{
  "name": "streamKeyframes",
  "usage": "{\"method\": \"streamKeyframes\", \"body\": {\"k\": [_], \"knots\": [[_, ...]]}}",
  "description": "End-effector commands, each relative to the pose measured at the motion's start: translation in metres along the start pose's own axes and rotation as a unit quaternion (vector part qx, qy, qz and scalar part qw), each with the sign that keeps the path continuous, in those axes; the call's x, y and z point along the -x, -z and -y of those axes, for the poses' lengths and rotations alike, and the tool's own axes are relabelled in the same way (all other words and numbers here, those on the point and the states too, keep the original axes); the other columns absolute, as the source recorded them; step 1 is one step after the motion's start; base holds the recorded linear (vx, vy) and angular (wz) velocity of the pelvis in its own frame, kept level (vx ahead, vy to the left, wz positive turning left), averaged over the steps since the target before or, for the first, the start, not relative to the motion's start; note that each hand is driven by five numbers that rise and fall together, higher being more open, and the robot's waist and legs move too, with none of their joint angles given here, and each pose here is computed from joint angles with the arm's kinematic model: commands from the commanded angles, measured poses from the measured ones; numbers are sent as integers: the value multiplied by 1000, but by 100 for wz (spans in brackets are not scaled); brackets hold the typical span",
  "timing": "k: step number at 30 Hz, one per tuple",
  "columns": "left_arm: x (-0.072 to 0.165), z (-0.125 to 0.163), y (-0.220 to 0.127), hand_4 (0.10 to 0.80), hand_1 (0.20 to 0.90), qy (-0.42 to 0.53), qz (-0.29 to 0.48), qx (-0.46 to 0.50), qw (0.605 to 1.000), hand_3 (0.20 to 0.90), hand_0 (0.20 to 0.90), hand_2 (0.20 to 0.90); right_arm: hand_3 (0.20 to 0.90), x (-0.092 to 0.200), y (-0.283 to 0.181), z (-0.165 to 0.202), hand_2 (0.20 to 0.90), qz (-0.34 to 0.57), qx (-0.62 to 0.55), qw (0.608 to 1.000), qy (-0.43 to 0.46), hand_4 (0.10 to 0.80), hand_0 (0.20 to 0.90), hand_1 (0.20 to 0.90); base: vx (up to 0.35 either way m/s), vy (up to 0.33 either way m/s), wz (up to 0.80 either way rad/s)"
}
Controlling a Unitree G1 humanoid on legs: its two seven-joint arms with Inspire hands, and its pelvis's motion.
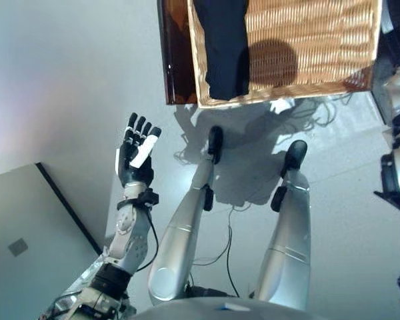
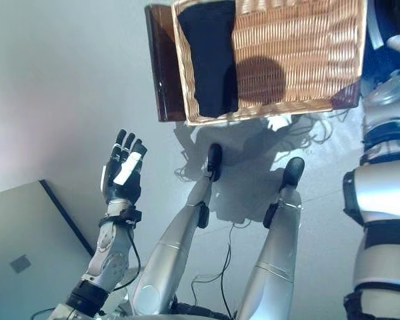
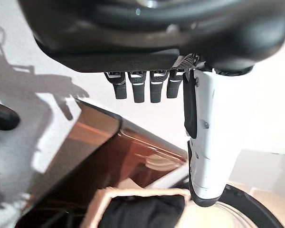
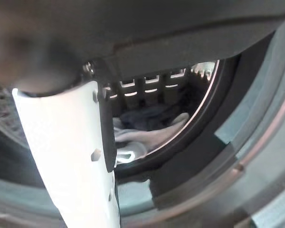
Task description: Pick up the clothes and place them into the washing machine
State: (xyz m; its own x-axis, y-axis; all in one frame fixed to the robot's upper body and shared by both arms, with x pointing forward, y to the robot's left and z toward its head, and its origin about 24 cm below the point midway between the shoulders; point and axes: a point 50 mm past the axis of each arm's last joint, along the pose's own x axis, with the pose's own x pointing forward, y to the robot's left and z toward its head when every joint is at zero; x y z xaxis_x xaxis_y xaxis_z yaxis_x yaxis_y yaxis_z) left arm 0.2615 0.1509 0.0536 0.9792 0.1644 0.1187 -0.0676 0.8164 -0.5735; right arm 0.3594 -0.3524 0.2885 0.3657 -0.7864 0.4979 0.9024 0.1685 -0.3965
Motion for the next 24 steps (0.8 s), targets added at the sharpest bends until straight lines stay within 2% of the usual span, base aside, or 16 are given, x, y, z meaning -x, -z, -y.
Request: {"method": "streamKeyframes", "body": {"k": [1, 14, 24], "knots": [[-5, -9, -28, 800, 900, -10, 78, 3, 997, 900, 900, 900, 900, -7, -24, 15, 900, 94, -2, 994, 54, 800, 900, 900, 13, 32, -1], [-1, -38, -9, 800, 900, -74, 36, -37, 996, 900, 900, 900, 900, 57, -20, -48, 900, 114, -34, 992, -47, 800, 900, 900, 8, 9, -3], [6, -51, -5, 800, 900, -95, 20, -47, 994, 900, 900, 900, 900, 77, -11, -62, 900, 104, -37, 992, -67, 800, 900, 900, 1, 0, -3]]}}
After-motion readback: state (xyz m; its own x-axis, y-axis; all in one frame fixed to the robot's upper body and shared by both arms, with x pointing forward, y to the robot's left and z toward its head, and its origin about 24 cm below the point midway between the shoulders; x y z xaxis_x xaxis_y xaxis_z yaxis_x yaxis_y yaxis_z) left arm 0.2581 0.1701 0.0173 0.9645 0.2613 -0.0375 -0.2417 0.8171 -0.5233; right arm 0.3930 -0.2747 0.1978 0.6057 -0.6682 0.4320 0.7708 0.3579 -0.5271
